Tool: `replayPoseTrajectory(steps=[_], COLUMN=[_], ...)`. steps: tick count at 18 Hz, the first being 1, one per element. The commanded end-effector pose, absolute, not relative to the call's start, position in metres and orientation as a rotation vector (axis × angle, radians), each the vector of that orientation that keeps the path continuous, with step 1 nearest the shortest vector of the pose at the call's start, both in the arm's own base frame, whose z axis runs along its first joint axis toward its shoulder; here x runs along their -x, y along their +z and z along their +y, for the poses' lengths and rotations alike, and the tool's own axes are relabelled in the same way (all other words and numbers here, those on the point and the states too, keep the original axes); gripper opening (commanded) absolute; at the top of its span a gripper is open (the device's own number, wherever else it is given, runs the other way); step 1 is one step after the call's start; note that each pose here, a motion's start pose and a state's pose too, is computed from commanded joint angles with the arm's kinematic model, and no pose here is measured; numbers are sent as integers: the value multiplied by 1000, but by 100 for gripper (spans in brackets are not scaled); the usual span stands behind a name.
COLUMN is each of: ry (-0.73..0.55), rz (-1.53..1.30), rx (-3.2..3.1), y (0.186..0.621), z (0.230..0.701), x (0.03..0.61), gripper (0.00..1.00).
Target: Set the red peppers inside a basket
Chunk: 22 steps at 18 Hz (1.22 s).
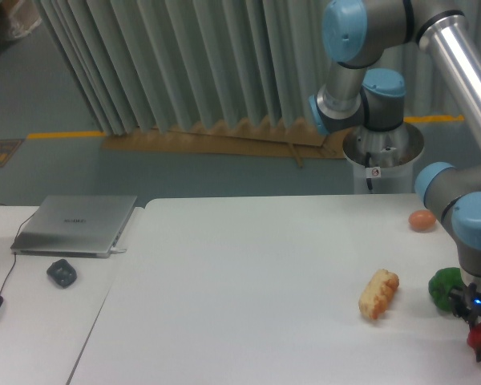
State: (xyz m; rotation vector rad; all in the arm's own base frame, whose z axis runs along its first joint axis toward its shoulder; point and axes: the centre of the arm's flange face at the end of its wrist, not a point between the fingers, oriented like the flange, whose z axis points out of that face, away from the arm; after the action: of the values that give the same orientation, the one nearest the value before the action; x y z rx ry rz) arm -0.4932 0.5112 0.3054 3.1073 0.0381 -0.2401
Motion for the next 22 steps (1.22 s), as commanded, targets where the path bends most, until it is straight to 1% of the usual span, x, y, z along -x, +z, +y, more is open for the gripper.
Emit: replayPoseTrajectory(steps=[6, 10, 12, 14, 16, 18, 22], ry=[-131, -67, -44, -52, -51, -59, -178], rz=[60, -164, -198, -257, -336, -334, -253], rx=[-3079, -3079, -3075, -3102, -3099, -3102, -3159], y=[346, 368, 376, 387, 387, 387, 393], z=[462, 427, 405, 387, 375, 362, 335], x=[501, 512, 522, 534, 542, 552, 581], gripper=[44, 44, 44, 44, 44, 44, 44])
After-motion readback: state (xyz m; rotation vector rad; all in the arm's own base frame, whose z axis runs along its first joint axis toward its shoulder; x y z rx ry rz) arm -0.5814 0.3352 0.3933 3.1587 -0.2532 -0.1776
